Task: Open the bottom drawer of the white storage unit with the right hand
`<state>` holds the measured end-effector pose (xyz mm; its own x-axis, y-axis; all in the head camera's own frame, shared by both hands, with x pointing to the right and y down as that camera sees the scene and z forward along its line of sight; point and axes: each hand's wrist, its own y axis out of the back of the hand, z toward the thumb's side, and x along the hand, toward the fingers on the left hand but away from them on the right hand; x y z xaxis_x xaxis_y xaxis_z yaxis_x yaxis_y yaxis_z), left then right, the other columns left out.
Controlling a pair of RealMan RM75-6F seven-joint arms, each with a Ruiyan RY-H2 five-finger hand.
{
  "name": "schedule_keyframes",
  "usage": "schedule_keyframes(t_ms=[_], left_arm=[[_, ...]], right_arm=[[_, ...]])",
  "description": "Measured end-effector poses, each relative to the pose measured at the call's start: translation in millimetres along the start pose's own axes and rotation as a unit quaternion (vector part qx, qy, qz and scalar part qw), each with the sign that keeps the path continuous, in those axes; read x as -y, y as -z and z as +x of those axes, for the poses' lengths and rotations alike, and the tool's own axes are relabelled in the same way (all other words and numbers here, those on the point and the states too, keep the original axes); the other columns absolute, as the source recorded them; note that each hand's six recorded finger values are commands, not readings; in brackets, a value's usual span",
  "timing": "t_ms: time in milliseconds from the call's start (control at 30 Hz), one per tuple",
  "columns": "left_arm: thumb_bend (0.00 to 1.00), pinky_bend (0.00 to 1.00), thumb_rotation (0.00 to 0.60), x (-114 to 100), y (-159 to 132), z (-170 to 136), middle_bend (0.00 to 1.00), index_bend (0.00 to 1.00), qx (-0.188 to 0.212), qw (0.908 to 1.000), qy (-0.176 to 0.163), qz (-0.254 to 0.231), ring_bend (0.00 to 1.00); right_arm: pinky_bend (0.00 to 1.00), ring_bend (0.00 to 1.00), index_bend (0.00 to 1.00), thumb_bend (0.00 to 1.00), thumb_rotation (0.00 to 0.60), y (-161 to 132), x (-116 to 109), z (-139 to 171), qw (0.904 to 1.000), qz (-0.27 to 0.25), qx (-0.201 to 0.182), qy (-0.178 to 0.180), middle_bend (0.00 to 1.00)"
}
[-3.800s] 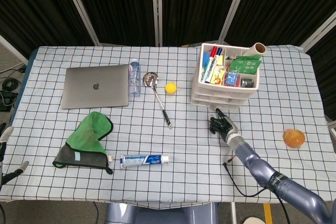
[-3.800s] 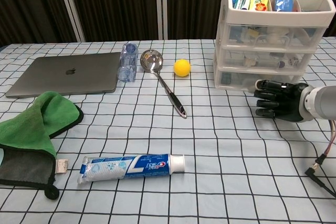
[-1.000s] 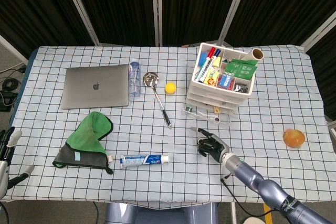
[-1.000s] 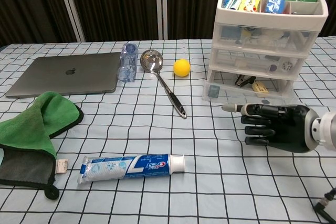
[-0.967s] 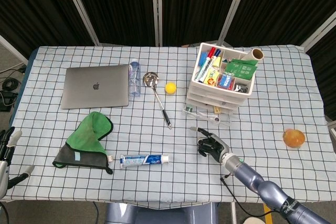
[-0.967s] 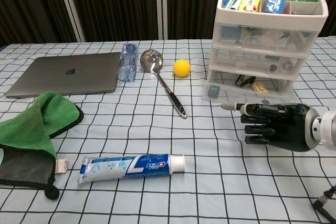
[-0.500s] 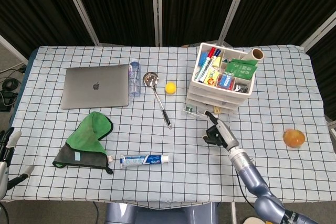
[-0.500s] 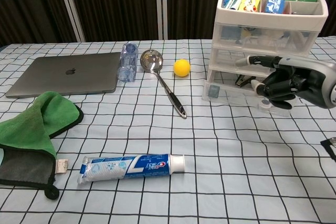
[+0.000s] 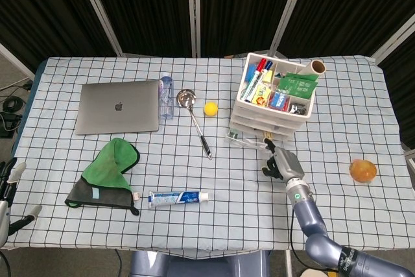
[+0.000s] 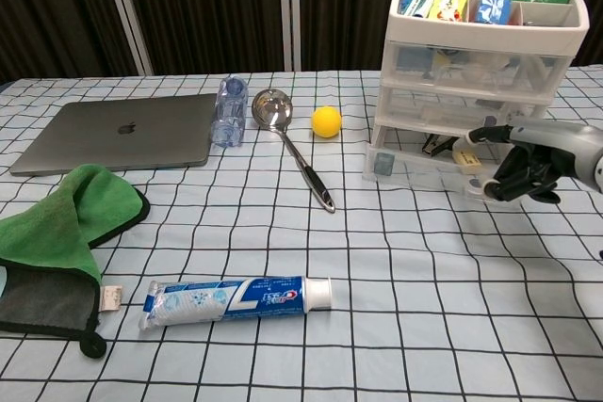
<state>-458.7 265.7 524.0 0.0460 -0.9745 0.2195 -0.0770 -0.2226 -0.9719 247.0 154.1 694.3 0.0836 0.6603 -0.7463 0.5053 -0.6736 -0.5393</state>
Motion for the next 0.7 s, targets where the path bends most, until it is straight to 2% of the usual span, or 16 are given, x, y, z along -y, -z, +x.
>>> schedule_keyframes(t_ms=[233, 500, 700], left_arm=[[0.0, 0.0, 0.6, 0.6, 0.1, 0.2, 0.0, 0.0, 0.0, 1.0, 0.001, 0.001, 0.0], [0.0, 0.0, 0.6, 0.0, 0.1, -0.1, 0.0, 0.0, 0.0, 1.0, 0.001, 0.0, 0.0], [0.0, 0.0, 0.6, 0.2, -0.3, -0.3, 0.0, 0.0, 0.0, 1.0, 0.002, 0.0, 0.0]], right_arm=[[0.88, 0.98, 0.28, 0.57, 0.6, 5.7, 5.1, -4.6, 0.9997, 0.012, 0.02, -0.006, 0.97], [0.88, 0.98, 0.48, 0.58, 0.6, 8.8, 12.2, -5.3, 0.9995, 0.018, 0.025, -0.012, 0.98], [0.88, 0.98, 0.52, 0.58, 0.6, 4.8, 15.1, -1.1, 0.9997, 0.011, 0.015, -0.013, 0.98]])
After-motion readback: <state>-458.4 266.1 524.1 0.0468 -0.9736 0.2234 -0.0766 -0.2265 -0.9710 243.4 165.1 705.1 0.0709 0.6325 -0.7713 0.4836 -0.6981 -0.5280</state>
